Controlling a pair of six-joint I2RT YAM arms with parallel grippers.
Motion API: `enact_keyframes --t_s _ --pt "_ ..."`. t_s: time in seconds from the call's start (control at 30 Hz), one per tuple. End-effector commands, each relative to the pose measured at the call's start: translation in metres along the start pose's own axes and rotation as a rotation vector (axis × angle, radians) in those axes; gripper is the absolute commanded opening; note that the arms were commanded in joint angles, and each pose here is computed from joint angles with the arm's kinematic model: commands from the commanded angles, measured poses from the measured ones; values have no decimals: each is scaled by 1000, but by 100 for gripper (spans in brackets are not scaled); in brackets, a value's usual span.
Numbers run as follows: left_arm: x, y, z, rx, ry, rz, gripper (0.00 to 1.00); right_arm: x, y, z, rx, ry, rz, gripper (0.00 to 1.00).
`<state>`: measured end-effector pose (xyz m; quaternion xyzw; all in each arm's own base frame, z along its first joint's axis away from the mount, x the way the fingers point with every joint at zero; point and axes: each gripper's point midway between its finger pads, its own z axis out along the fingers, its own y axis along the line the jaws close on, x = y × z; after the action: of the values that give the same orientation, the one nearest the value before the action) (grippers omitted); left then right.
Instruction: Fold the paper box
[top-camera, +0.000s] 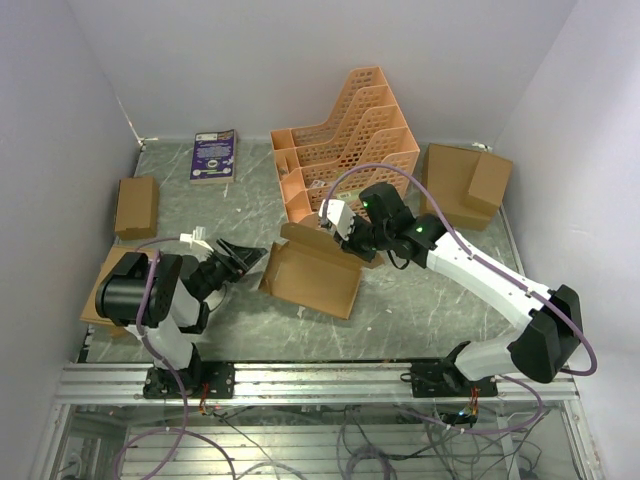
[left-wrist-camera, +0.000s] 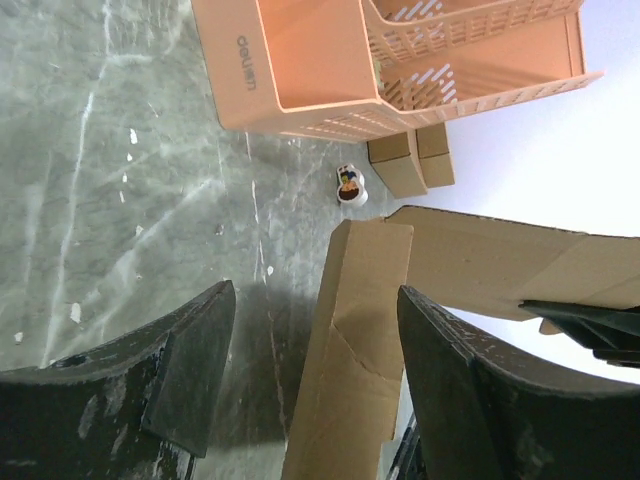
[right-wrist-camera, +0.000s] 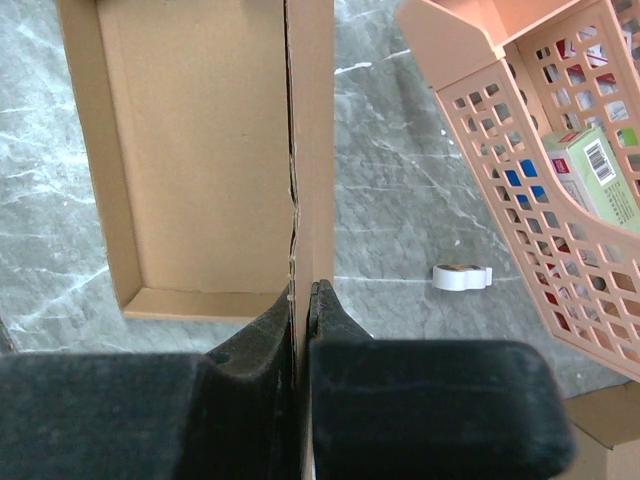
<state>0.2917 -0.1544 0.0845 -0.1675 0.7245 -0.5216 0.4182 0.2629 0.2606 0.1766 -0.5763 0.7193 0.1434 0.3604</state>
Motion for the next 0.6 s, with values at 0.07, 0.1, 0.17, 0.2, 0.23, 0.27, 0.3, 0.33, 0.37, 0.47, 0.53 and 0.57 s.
enact_keyframes --t_s 0.07,0.1,0.17,0.2,0.23,0.27,0.3,0.33,0.37,0.47,0.53,0.57 --pt "-31 -53 -12 223 -76 109 76 -1 -3 -2 16 -15 3 0" --pt "-33 -52 -13 215 -80 110 76 -1 -4 -4 17 -20 3 0" --pt "-40 -47 -15 188 -92 120 73 -6 -7 -9 26 -39 2 0" --pt "-41 -42 -15 167 -91 122 71 -8 -9 -12 31 -50 2 0" --pt "-40 -38 -15 146 -82 124 67 -11 -11 -16 37 -63 0 0" --pt "-38 -30 -13 113 -59 114 63 -15 -13 -20 43 -76 -5 0" --pt "-35 -27 -13 96 -43 120 61 -18 -14 -23 51 -88 -10 0" --pt "-33 -24 -13 84 -27 125 60 -20 -15 -25 55 -94 -12 0" --pt "-32 -22 -12 71 -15 132 60 -23 -16 -27 56 -101 -17 0" --pt "-27 -25 -10 84 4 150 60 -27 -16 -28 49 -111 -23 0" --pt "-25 -30 -8 115 17 142 60 -28 -16 -27 43 -113 -23 0" --pt "-21 -33 -6 133 32 138 59 -29 -16 -26 41 -113 -24 0"
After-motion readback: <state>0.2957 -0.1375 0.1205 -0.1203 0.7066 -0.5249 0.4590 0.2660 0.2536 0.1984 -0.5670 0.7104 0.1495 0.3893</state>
